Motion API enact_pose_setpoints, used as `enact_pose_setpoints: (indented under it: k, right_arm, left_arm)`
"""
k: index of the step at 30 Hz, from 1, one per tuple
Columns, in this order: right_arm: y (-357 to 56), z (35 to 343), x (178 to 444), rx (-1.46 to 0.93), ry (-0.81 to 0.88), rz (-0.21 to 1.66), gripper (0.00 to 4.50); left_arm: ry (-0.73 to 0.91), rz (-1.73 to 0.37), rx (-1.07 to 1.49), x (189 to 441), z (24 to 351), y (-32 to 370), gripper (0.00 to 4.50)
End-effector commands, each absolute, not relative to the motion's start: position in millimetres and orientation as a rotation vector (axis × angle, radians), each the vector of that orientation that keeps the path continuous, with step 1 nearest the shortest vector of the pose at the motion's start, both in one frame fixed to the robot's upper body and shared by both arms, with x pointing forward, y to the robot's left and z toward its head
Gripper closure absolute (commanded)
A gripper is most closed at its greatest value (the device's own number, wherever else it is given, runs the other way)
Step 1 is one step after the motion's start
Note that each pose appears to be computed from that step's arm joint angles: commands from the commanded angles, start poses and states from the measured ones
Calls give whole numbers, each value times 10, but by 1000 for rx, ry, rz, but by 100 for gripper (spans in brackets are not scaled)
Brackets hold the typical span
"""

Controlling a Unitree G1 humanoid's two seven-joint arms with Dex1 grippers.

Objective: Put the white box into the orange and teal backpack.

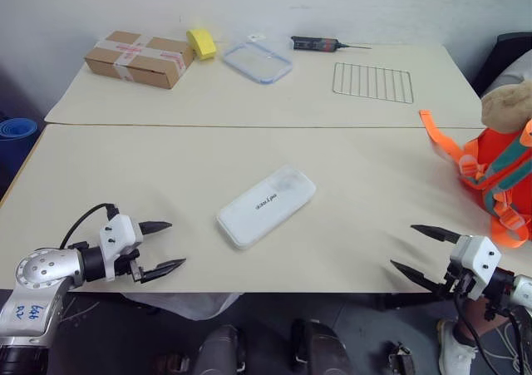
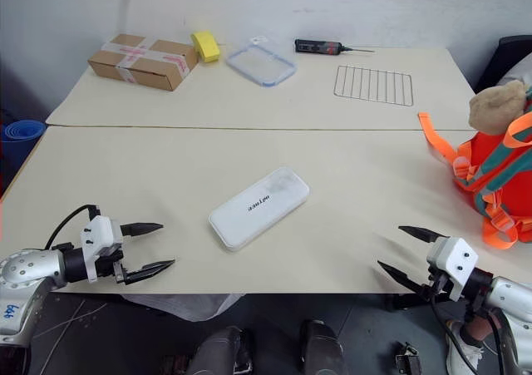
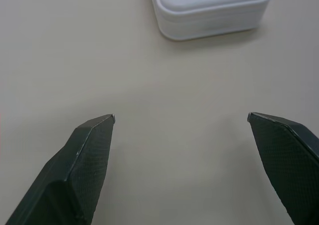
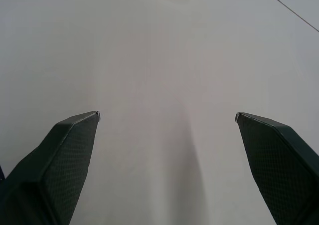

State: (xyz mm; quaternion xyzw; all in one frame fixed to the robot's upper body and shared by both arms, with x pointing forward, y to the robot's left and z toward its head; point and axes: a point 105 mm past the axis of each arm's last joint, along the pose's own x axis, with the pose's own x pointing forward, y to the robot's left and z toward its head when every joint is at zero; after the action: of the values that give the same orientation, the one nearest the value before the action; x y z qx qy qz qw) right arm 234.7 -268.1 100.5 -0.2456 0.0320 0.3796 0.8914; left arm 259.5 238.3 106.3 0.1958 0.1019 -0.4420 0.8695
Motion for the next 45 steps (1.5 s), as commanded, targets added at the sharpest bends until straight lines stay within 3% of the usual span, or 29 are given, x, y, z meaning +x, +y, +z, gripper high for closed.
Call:
enact_pose_setpoints:
  k: [1, 7, 10, 16, 22, 23, 27, 33, 39, 45]
  right_arm:
    - [-2675, 999, 2328, -497, 56, 786, 3]
    - [-2625, 1141, 2479, -426, -2, 762, 3]
    - [-2539, 1282, 2743, -314, -14, 726, 60]
    - [-2056, 1382, 3287, -414, 8, 765, 257]
    - [-1654, 1445, 3709, -454, -34, 723, 450]
    - [-1635, 1447, 3784, -468, -32, 708, 450]
    - [-1489, 1477, 3995, -442, -25, 728, 450]
    - [-1100, 1352, 3996, -248, 48, 940, 450]
    - [-967, 1268, 3780, -255, 70, 1143, 450]
    - [-1166, 1225, 3407, -288, 162, 1245, 450]
  left_arm:
    - [202, -896, 421, 2632, 1105, 2397, 0]
    - [166, -911, 297, 2577, 1383, 2371, 0]
    - [216, -909, 358, 2507, 1242, 2329, 57]
    - [233, -911, 298, 2528, 1058, 1915, 238]
    - [169, -914, 240, 2562, 1131, 1617, 430]
    - [162, -911, 229, 2576, 1135, 1595, 448]
    - [182, -888, 267, 2668, 1075, 1622, 448]
    - [191, -892, 221, 2753, 1088, 1591, 448]
    - [161, -922, 195, 2836, 1132, 1495, 448]
    - [152, -951, 125, 2954, 1121, 1307, 448]
